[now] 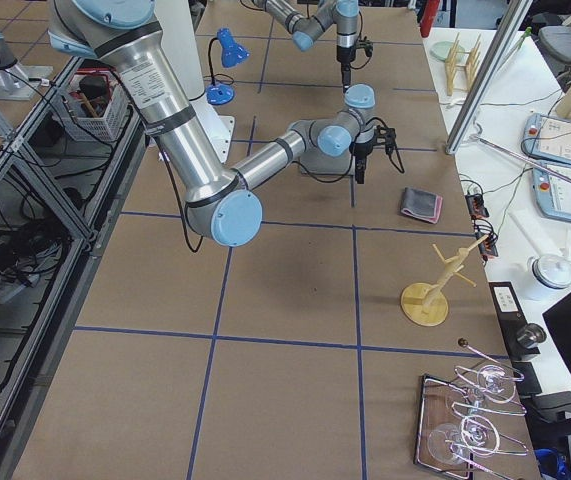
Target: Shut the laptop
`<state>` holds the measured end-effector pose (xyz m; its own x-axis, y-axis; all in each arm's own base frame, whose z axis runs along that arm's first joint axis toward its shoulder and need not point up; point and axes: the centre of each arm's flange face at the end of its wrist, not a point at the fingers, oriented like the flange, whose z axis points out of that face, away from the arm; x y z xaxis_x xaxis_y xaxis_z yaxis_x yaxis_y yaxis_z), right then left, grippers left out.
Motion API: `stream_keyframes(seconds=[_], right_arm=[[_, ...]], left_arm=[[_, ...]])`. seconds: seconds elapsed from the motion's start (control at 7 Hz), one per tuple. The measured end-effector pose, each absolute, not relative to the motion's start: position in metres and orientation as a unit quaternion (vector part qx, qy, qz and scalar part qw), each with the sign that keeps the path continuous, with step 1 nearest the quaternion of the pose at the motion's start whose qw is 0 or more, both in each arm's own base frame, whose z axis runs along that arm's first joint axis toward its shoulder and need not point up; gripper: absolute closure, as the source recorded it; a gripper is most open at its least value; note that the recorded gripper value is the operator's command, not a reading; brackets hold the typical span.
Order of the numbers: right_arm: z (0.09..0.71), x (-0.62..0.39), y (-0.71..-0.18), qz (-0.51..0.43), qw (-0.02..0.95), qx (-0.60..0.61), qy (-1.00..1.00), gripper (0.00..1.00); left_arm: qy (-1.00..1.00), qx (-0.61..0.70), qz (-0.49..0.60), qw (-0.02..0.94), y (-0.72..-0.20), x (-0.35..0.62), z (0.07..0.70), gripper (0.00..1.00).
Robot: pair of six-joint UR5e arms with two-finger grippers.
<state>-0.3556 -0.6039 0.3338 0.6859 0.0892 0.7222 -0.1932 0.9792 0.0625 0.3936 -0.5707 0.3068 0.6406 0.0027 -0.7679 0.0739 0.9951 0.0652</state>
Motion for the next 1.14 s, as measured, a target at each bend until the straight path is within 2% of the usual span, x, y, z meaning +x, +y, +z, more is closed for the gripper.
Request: stream_keyframes(seconds=[0.29,0.57,0.86,1.14], right_arm=[[0.385,-0.247,-0.637,0.005,0.931,0.065,-0.359,0.01],[0.472,-0.114,-0.630,-0.053,0.927,0.064,-0.367,0.01],[0.554,-0.020,-0.585,-0.078,0.921,0.062,-0.376,0.01],[0.616,0.036,-0.524,-0.063,0.914,0.046,-0.398,0.00]], left_arm=[[0.362,0.066,0.059,0.928,-0.581,0.303,0.342,0.00],[0.347,0.067,0.122,0.927,-0.585,0.190,0.423,0.00],[0.357,0.071,0.152,0.919,-0.563,0.065,0.504,0.00],[0.361,0.030,0.121,0.924,-0.518,-0.008,0.560,0.00]])
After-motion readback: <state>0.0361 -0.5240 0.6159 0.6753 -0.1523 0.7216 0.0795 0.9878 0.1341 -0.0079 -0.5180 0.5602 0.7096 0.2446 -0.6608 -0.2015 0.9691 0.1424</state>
